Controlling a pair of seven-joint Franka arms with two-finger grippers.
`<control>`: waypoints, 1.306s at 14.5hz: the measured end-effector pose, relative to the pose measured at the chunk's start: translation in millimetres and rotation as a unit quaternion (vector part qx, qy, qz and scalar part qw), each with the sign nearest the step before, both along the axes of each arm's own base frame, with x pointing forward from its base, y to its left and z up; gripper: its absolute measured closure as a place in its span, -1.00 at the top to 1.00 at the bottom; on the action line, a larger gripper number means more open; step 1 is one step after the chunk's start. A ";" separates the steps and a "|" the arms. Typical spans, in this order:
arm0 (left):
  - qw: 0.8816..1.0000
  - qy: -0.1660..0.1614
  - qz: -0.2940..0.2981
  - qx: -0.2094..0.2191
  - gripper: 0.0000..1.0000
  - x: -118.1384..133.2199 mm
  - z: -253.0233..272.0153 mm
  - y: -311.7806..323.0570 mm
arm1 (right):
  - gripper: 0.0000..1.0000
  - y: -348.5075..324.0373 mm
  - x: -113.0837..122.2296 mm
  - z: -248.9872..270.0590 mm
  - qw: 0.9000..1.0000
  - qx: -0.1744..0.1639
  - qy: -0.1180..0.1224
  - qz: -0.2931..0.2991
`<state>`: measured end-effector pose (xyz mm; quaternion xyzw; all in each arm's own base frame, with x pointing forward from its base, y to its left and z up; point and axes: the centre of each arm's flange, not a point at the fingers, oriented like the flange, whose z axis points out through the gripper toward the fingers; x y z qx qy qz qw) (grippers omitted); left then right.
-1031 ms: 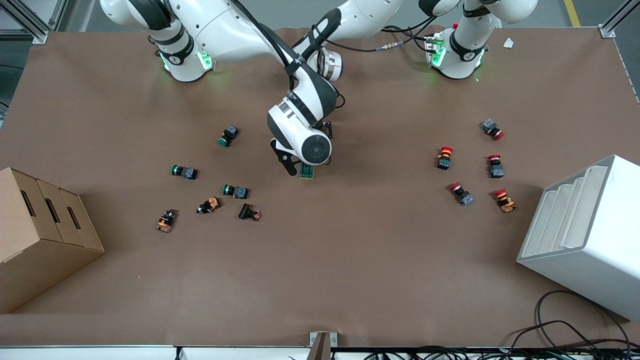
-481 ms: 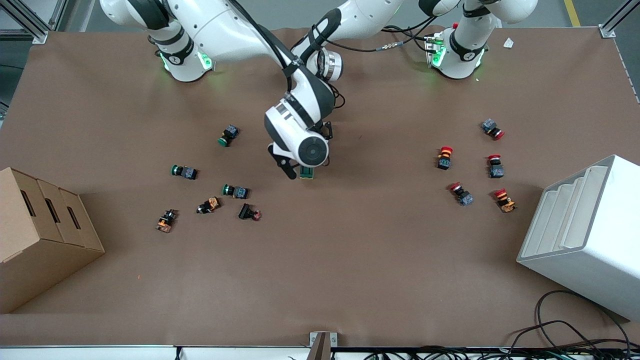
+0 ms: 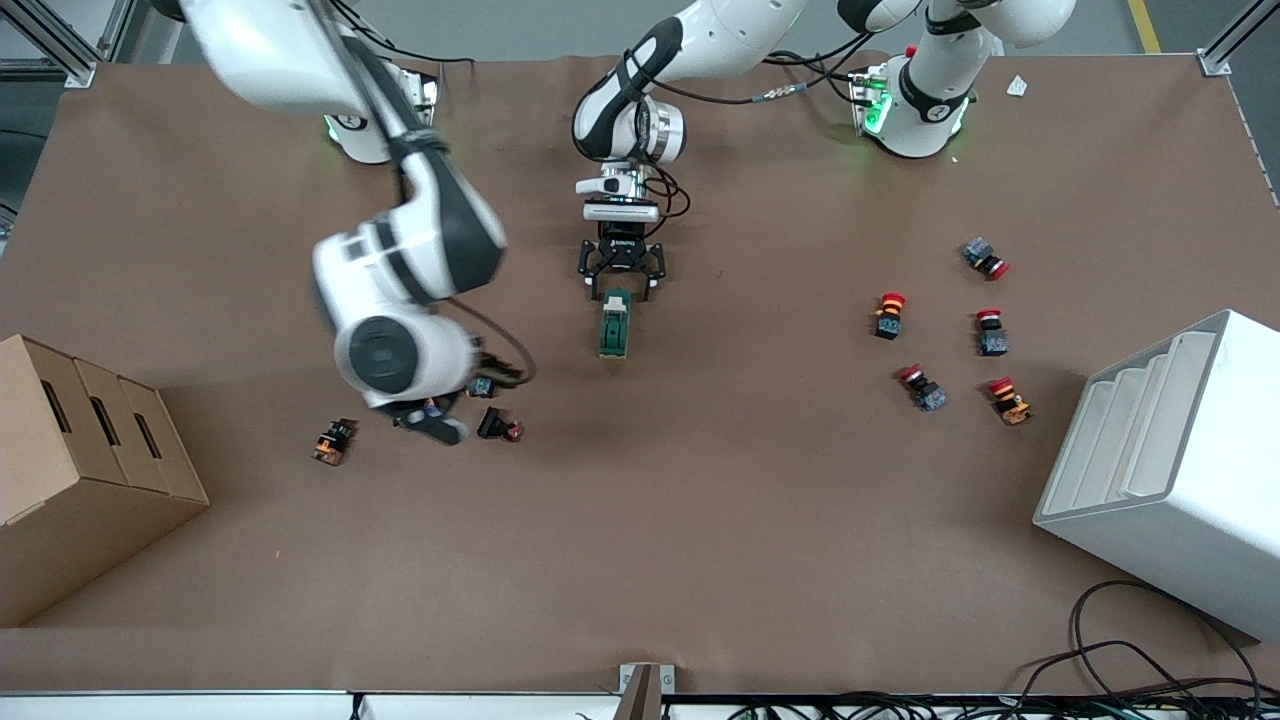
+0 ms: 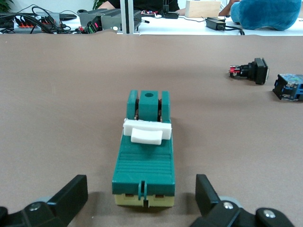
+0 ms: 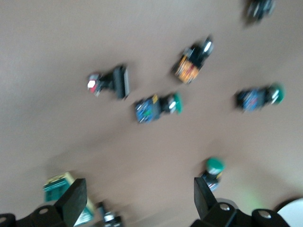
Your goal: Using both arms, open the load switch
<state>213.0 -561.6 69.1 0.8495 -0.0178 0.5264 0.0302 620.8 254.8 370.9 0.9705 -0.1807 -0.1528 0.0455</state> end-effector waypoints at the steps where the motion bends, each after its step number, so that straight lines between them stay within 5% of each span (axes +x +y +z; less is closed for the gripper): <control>1: 1.000 0.000 0.001 -0.001 0.99 0.4 0.1 0.0 | 1.00 -25.5 7.7 10.8 1.000 0.009 -0.008 0.028; 5: 1.000 0.011 0.009 -0.004 0.97 3.1 3.4 -1.3 | 1.00 -139.0 27.4 60.7 0.988 0.045 -0.036 0.141; 8: 0.997 0.074 0.035 0.008 0.97 17.9 32.5 -17.4 | 1.00 -218.6 26.5 92.5 0.981 0.068 -0.048 0.176; 15: 0.973 0.216 0.075 0.040 0.97 95.3 194.8 -62.3 | 1.00 -272.7 25.7 122.2 0.982 0.061 -0.076 0.165; 19: 0.954 0.291 0.060 0.048 1.00 178.8 297.7 -23.3 | 1.00 -272.7 26.6 128.2 0.981 0.061 -0.080 0.165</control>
